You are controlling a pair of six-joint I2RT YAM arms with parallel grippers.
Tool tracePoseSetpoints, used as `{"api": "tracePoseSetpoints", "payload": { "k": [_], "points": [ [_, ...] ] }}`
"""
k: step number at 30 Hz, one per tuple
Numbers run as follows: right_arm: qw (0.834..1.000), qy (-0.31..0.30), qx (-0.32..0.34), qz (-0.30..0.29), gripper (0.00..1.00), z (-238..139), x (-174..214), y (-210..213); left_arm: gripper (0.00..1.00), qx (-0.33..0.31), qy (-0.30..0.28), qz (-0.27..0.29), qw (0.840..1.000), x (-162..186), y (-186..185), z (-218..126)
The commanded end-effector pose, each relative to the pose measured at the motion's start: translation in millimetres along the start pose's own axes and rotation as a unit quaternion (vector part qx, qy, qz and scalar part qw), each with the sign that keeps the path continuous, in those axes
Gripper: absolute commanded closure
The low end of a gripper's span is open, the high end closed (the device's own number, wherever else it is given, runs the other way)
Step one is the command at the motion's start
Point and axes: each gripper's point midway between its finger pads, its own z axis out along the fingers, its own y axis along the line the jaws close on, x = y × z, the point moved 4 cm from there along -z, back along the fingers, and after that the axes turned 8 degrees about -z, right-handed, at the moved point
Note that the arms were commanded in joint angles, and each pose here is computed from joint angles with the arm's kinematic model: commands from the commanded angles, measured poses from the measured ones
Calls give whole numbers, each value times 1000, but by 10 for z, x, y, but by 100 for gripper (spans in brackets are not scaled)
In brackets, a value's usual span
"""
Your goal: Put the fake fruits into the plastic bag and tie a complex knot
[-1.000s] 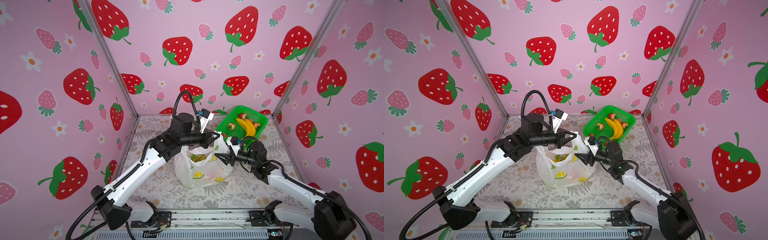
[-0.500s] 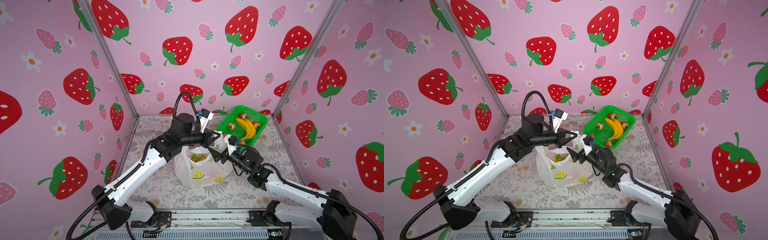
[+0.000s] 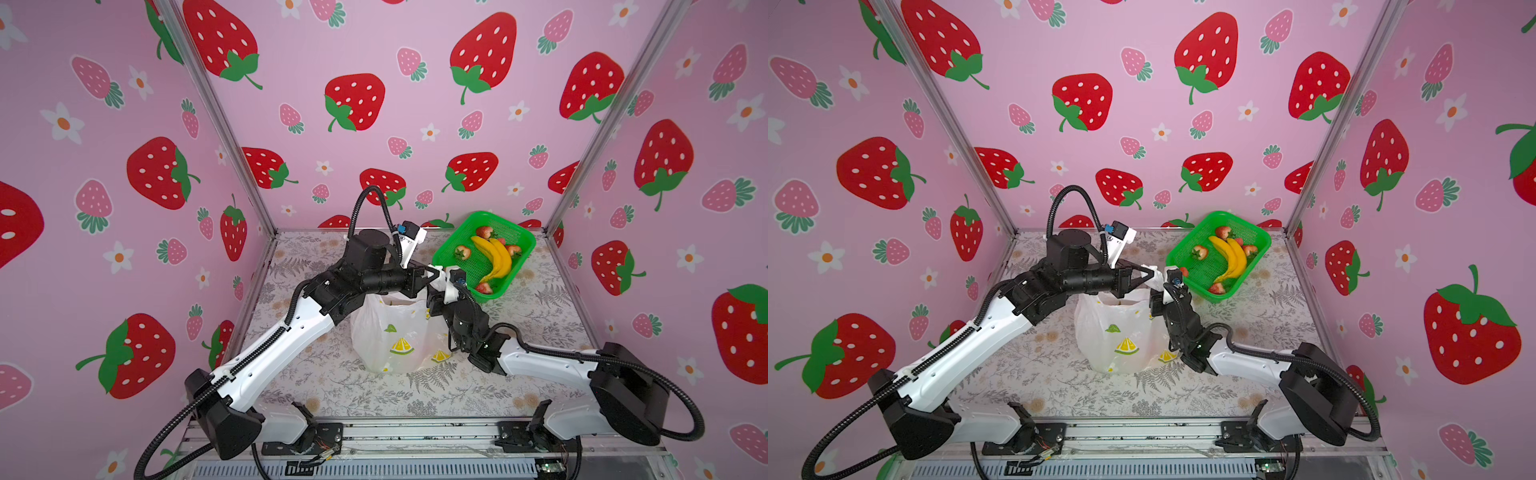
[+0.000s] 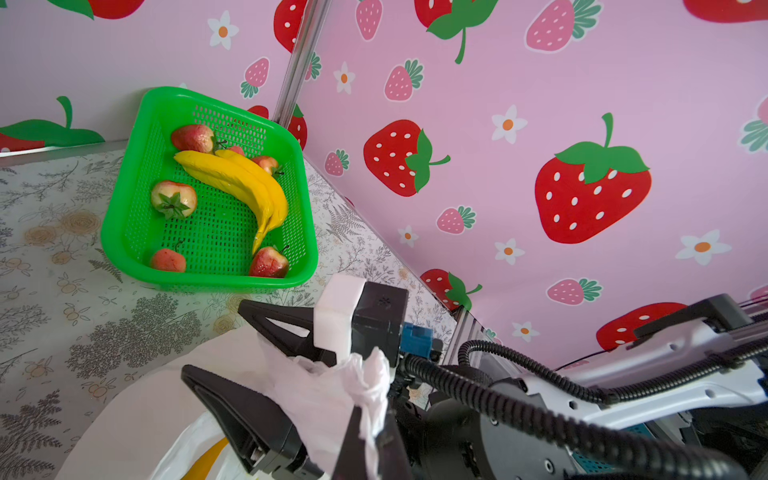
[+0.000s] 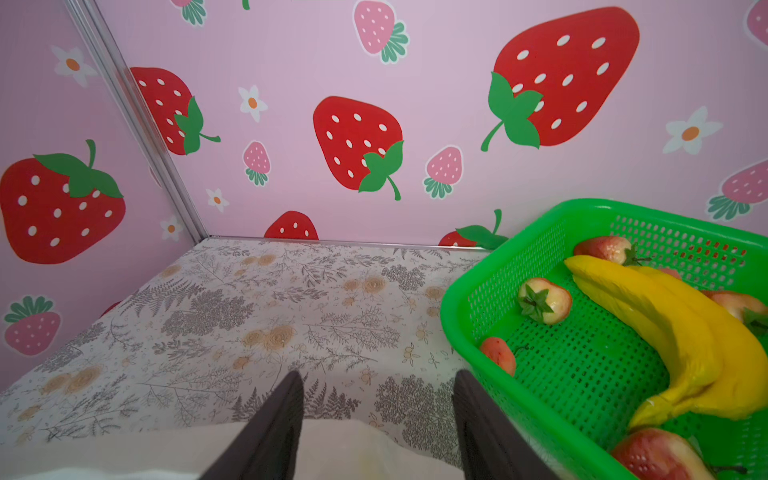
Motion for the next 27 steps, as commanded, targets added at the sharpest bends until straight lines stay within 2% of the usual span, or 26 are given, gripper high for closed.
{"api": "tracePoseSetpoints", "payload": {
  "k": [1,4,11,14,17,19,22,27],
  "points": [
    [999,38,28,7,44,-71,350,-118,100,23,-31,19,999,-142,-148,-139],
    [999,46,10,6,48,-150,414,-88,100,16,-29,14,999,-144,-95,-123],
    [999,32,-27,-1,47,-215,274,-32,100,5,-29,12,1000,-158,-14,-114],
    [998,18,-62,-15,34,-225,109,46,100,4,-28,14,999,-154,-2,-117],
    [994,12,-105,-39,14,-235,-74,147,100,2,-29,17,999,-152,3,-125],
    [988,4,-140,-62,7,-274,-206,219,100,0,-28,19,999,-149,10,-126],
    [978,-9,-189,-89,0,-348,-387,303,100,-1,-28,20,999,-150,17,-128],
    [957,-15,-259,-127,0,-447,-606,360,100,-1,-28,20,999,-149,20,-133]
  ]
}}
